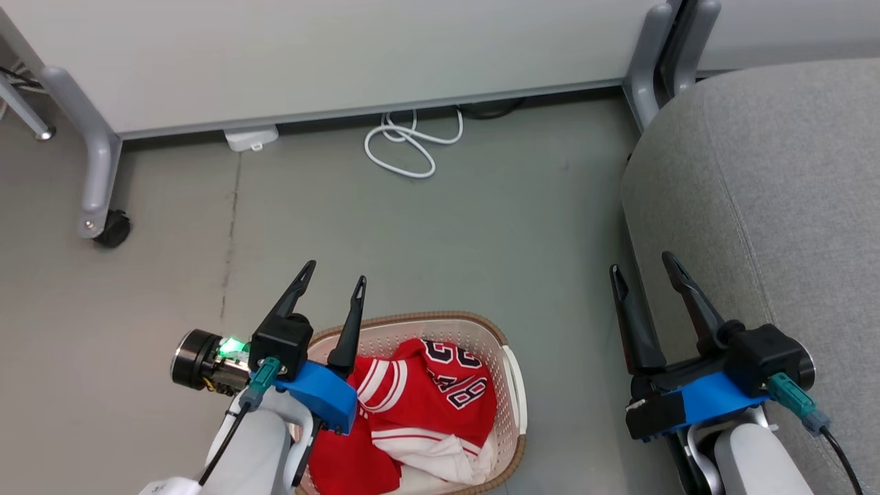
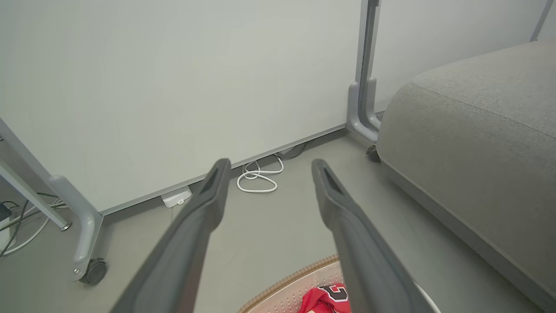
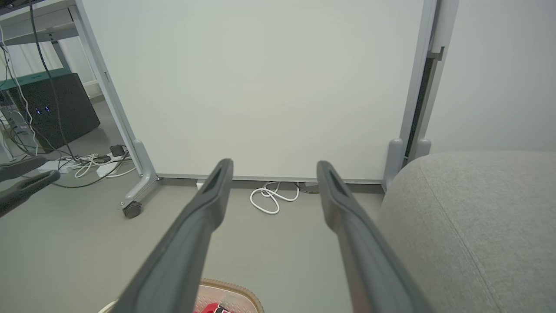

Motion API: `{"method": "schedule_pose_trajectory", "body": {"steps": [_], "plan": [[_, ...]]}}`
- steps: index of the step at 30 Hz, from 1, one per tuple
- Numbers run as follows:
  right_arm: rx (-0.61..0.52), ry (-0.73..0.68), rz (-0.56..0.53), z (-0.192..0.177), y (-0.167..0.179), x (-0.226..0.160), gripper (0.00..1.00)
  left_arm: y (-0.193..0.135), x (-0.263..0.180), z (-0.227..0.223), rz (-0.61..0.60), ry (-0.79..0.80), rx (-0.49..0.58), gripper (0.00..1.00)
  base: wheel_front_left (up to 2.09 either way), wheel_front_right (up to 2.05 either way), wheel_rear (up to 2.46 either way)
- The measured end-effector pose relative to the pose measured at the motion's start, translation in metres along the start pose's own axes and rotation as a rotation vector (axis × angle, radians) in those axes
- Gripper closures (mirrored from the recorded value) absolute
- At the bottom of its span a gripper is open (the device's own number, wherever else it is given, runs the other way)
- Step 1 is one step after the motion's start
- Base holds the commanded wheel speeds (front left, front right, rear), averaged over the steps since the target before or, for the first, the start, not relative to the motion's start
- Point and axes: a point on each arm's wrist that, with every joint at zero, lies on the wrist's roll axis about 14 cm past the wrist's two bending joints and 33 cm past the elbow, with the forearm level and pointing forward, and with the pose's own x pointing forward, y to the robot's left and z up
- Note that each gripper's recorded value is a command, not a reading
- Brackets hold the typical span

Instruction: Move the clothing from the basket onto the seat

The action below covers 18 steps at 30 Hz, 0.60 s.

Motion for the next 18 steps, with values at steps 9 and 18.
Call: {"method": "schedule_pose_trajectory", "body": {"steps": [9,18], "plan": [[-0.004,0.020,-0.011,-0.015,-0.011,0.023,0.00,-0.020,0.030,-0.054,-0.132,0.160,0.032,0.00,0.00,0.00,0.00],[-0.013,0.074,-0.030,-0.049,-0.028,0.046,0.00,-0.046,0.050,-0.135,-0.278,0.385,0.041,0.00,0.00,0.00,0.00]]}}
